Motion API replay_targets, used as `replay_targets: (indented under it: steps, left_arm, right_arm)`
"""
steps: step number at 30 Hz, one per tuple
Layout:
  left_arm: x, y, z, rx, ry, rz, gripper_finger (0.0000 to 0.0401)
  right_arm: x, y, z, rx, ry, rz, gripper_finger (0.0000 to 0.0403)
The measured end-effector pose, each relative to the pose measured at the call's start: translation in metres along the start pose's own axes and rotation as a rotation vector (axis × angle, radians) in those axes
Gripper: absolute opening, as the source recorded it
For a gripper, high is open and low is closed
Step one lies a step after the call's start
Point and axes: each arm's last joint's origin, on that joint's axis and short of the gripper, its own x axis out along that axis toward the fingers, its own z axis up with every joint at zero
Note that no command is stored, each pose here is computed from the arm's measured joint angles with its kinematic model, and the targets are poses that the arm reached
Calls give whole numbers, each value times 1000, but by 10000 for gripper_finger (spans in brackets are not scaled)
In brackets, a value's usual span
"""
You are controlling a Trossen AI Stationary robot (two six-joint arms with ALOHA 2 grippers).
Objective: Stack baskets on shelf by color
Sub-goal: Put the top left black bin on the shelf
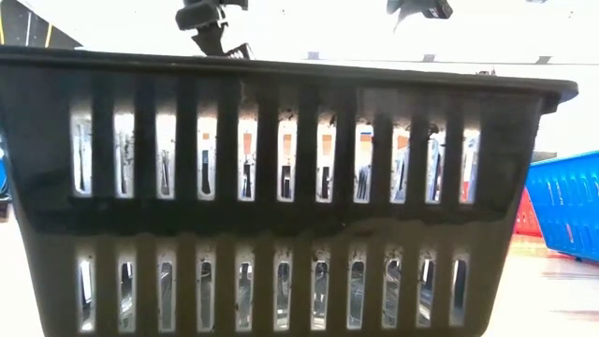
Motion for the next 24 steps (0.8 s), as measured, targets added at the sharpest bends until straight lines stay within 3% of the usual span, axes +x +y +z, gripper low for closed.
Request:
replay_targets:
  steps: [11, 24]
  left_arm:
    - [35, -1, 9, 44, 83, -72, 0]
    - [63, -11, 17, 9, 152, -145, 0]
  right_arm:
    - [0, 0, 0, 0, 0, 0, 83]
    - [0, 0, 0, 45, 2, 2, 83]
